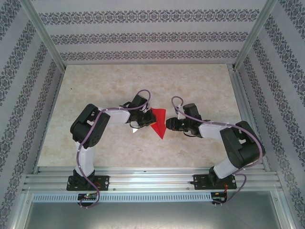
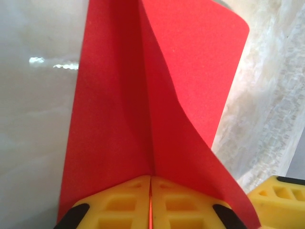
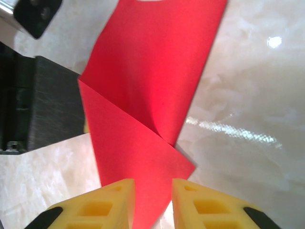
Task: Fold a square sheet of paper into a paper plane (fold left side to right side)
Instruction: Fourth fold the wing at the center of the table.
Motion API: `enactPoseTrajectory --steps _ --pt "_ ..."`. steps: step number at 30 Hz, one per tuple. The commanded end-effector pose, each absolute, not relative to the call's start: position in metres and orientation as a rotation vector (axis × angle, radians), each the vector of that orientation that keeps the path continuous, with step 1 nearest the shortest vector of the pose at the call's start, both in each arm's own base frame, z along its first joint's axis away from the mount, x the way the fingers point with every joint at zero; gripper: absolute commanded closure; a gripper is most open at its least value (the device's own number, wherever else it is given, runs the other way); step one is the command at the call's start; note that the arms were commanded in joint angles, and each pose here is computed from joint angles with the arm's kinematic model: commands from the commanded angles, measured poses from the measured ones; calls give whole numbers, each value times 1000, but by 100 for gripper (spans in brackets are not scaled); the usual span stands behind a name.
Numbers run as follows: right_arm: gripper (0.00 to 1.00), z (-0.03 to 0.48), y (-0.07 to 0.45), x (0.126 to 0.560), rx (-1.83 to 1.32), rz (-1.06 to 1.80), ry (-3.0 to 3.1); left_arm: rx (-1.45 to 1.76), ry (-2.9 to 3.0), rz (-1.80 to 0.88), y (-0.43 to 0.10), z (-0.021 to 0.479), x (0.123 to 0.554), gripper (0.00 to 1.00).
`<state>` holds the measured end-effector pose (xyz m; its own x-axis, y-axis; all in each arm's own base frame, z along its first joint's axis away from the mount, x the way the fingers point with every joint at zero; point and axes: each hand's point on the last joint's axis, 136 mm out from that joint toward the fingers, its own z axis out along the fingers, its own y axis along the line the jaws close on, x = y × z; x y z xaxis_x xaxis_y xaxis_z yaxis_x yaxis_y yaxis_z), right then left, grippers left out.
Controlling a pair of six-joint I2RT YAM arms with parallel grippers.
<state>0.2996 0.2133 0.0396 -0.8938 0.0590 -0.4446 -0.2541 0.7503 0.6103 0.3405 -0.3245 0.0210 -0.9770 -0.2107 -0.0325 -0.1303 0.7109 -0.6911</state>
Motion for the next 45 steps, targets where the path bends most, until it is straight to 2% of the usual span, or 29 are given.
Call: enactPoseTrajectory --steps 1,12,34,45 --pt "75 38 218 303 -168 979 2496 -232 2790 -1109 -326 28 334 90" --pt "85 36 242 304 -215 1035 2495 -188 2759 -1141 -332 41 332 90" --pt "88 25 267 312 -258 1081 2511 -156 2770 -1110 -333 40 329 90" --pt "90 18 266 313 -250 1075 2552 -72 2820 -1003 -337 36 326 84"
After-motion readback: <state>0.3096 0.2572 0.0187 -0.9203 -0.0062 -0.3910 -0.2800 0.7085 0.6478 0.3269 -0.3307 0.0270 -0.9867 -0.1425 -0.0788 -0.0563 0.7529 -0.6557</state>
